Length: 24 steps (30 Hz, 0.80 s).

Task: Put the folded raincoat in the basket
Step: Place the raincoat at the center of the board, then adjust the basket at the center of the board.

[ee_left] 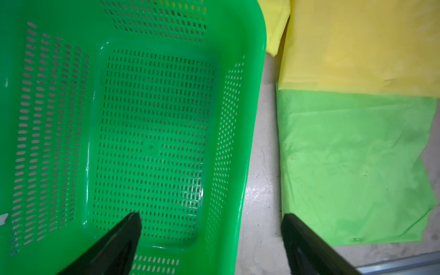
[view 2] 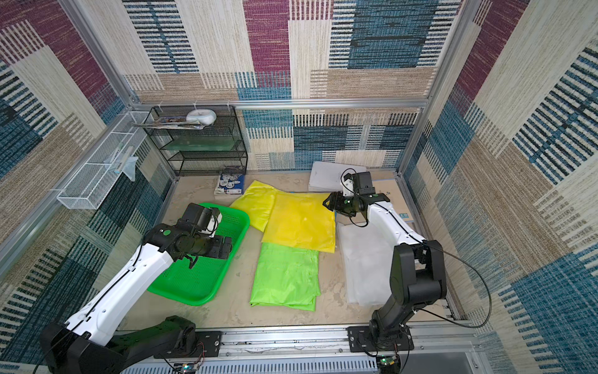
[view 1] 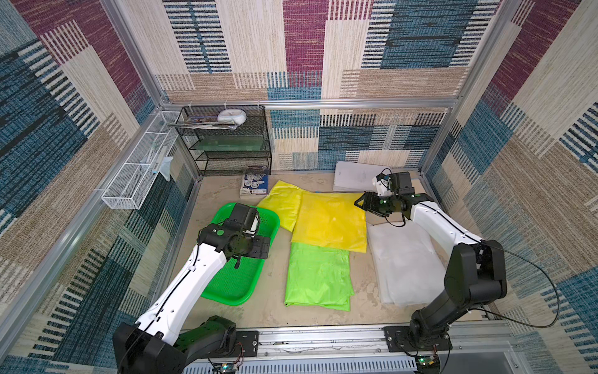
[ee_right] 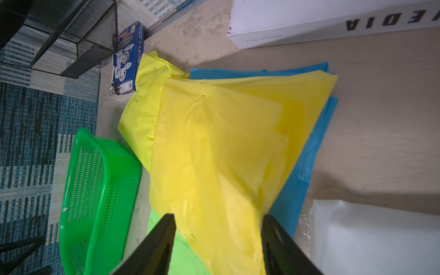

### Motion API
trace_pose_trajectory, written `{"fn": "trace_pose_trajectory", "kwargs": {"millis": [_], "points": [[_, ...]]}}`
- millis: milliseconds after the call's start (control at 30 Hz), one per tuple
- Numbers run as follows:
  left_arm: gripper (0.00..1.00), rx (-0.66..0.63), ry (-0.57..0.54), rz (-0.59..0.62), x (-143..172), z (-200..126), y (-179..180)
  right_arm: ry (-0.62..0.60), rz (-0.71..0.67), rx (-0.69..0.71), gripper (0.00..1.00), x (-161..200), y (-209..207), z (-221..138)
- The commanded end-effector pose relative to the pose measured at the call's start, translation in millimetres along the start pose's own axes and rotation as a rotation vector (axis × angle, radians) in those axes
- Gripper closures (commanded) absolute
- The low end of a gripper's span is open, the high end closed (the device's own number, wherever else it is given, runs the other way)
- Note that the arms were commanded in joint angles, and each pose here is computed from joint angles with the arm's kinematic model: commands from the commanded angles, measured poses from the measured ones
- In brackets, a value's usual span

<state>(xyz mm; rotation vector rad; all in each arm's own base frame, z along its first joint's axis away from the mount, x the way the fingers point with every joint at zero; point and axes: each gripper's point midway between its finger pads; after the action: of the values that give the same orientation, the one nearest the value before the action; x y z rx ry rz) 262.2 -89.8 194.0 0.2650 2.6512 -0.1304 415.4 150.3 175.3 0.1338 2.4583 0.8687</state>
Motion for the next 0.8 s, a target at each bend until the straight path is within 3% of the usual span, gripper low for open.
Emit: {"fn": "trace_pose_trajectory", "kwargs": {"millis": [0,167,267,400,533,767], "points": [[0.09,0.134,-0.042,-0.010,-22,-13,-25,0.005,-0.016,-0.076,0.42,5,14,-6],[0.09,0.204,0.011,-0.125,-63,15,-45,0.040,-0.013,-0.074,0.43,34,7,-11],[0.08,0.123,0.040,-0.257,-94,46,-37,0.052,-0.015,-0.065,0.42,49,1,-15],[0.09,-0.029,0.060,-0.338,-135,83,-22,0.057,-0.017,-0.052,0.41,61,-4,-20],[0.07,-0.233,0.112,-0.429,-142,99,8,0.070,-0.021,-0.059,0.41,66,-3,-22],[0.10,-0.280,0.109,-0.587,-140,104,42,0.081,-0.017,-0.110,0.40,68,5,-22]]}}
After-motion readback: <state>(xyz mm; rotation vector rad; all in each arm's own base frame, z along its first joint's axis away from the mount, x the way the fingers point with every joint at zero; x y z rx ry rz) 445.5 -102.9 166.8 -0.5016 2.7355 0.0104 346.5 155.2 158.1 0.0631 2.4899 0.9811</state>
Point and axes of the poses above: each gripper's point midway between its finger pads, its own z axis out along the fingers, its own y axis along the line the jaws close on, x = y × z, and after that the axes turned 3 degrees about z, right-handed
